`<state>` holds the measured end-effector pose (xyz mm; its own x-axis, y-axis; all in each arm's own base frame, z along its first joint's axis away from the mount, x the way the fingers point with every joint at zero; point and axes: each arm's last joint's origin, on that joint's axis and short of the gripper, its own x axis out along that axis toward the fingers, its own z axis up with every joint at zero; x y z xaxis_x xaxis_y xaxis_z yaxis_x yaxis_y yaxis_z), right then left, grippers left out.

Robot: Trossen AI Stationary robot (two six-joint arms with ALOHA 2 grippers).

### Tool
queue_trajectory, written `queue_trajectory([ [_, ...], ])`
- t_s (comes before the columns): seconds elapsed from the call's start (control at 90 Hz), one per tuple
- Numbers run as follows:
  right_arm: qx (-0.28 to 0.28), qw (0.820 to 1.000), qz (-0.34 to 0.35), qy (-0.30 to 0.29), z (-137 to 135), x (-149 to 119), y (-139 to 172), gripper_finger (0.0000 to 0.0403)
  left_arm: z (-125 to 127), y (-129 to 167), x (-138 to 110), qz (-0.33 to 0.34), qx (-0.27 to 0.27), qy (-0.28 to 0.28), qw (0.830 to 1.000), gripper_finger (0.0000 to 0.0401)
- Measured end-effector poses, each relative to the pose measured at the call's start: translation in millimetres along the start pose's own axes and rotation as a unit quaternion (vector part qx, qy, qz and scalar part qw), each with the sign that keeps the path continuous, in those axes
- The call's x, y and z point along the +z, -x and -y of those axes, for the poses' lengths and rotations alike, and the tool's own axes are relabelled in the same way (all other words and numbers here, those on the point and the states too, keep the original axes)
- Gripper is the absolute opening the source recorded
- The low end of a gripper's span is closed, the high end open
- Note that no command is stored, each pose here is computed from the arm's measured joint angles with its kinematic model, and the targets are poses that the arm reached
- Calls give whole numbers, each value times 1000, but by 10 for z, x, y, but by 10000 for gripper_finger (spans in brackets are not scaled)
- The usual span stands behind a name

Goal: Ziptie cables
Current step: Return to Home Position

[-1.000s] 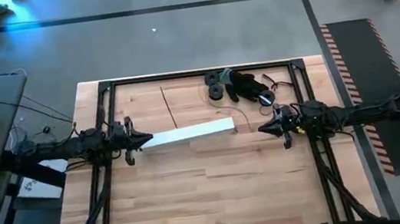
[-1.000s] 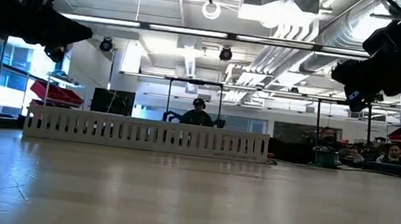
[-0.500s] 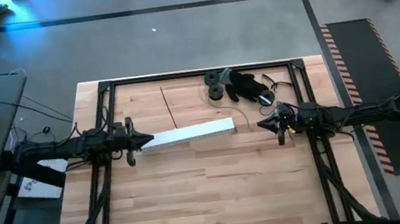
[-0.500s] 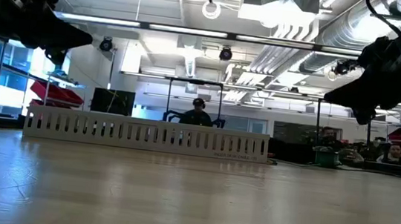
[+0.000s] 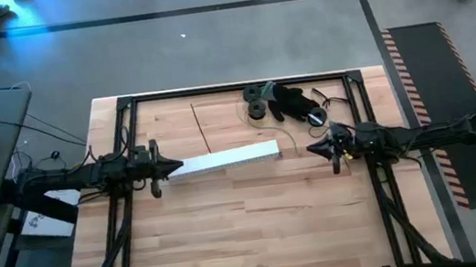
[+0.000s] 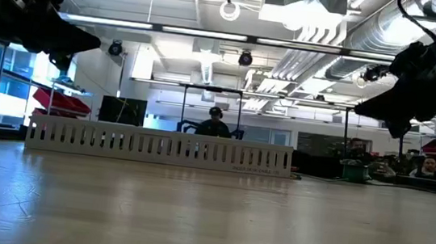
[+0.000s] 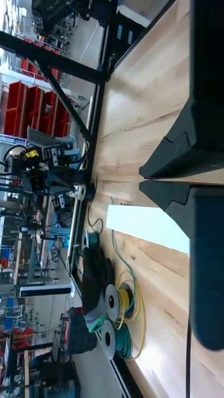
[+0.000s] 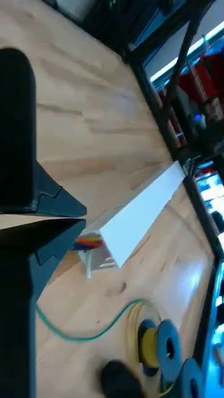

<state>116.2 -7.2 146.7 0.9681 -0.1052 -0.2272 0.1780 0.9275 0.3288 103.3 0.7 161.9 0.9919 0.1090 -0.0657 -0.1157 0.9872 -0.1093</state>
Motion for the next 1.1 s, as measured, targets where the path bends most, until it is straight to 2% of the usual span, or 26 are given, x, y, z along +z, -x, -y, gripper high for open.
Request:
queue_trajectory([
  [0.133, 29, 999, 18, 3, -49, 14, 85, 0, 0, 0, 0, 0, 0, 0, 1000, 0],
  [0.422, 104, 988, 117, -4, -153, 155, 255, 0, 0, 0, 1, 1, 0, 0, 1000, 0],
  [1.011, 139, 986, 87, 2, -221, 96, 263, 0, -1, -4, -5, -3, 1, 0, 1000, 0],
  [1.1, 139, 985, 92, 50, -222, 94, 263, 0, -1, -5, -6, -4, 1, 0, 1000, 0],
])
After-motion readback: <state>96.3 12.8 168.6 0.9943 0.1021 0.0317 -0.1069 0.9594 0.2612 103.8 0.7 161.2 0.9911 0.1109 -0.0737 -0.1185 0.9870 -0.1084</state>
